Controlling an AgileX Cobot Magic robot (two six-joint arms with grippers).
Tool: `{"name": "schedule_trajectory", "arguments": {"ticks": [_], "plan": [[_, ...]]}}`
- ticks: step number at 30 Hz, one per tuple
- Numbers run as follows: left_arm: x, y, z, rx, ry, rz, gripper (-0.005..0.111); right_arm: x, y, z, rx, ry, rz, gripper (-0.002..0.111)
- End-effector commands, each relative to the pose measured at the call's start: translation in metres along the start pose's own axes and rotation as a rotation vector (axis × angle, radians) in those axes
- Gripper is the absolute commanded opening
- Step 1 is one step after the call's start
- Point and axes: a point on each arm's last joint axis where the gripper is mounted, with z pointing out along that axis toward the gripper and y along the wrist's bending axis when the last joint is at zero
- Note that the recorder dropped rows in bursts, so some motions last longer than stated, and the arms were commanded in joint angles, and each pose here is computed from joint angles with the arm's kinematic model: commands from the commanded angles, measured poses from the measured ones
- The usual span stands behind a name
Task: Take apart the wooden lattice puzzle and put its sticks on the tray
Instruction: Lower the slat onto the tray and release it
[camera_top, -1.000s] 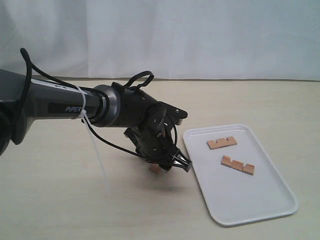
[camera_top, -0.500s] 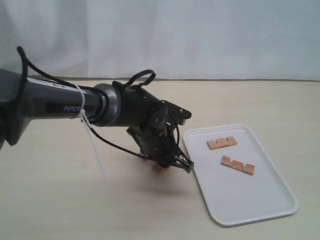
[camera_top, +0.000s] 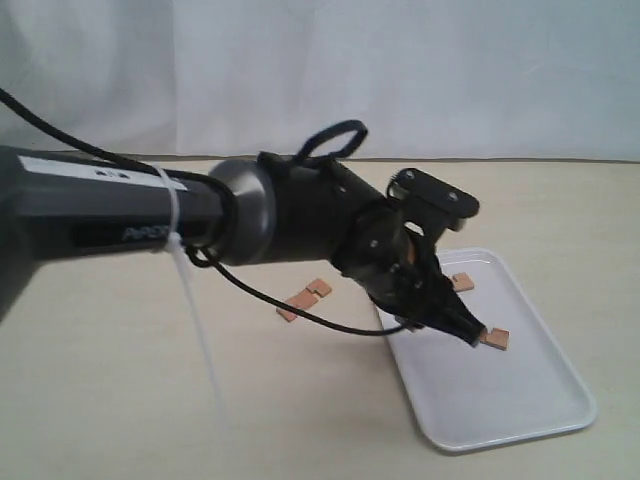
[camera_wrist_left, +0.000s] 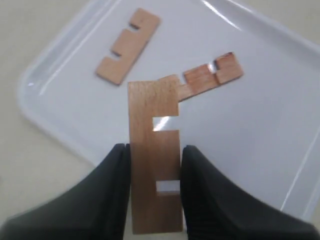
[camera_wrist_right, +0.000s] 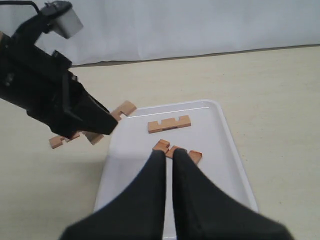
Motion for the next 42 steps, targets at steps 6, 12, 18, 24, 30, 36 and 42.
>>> {"name": "schedule_trajectory", "arguments": {"ticks": [6,12,18,24,30,36,42], "plan": [[-0.005,-0.052,0.051,0.072,0.008,0.072,0.0,0.001,0.0,0.0,0.001,-0.001,-0.002,0.005],[-0.005,-0.055,0.067,0.081,-0.021,0.063,0.0,0.001,0.0,0.0,0.001,-0.001,-0.002,0.005],[-0.007,-0.054,0.068,0.076,-0.046,0.079,0.013,0.001,0.0,0.0,0.001,-0.001,-0.002,0.005],[-0.005,-0.054,0.068,0.072,-0.027,0.083,0.042,0.001,0.0,0.0,0.001,-0.001,-0.002,0.005],[-0.009,-0.054,0.056,0.07,-0.006,0.084,0.05,0.001,0.0,0.0,0.001,-0.001,-0.002,0.005],[-0.029,-0.039,0.009,-0.011,0.009,0.171,0.05,0.001,0.0,0.0,0.001,-0.001,-0.002,0.005],[-0.029,0.027,-0.013,-0.121,0.141,0.031,0.05,0.001,0.0,0.0,0.001,-0.001,-0.002,0.005]]}}
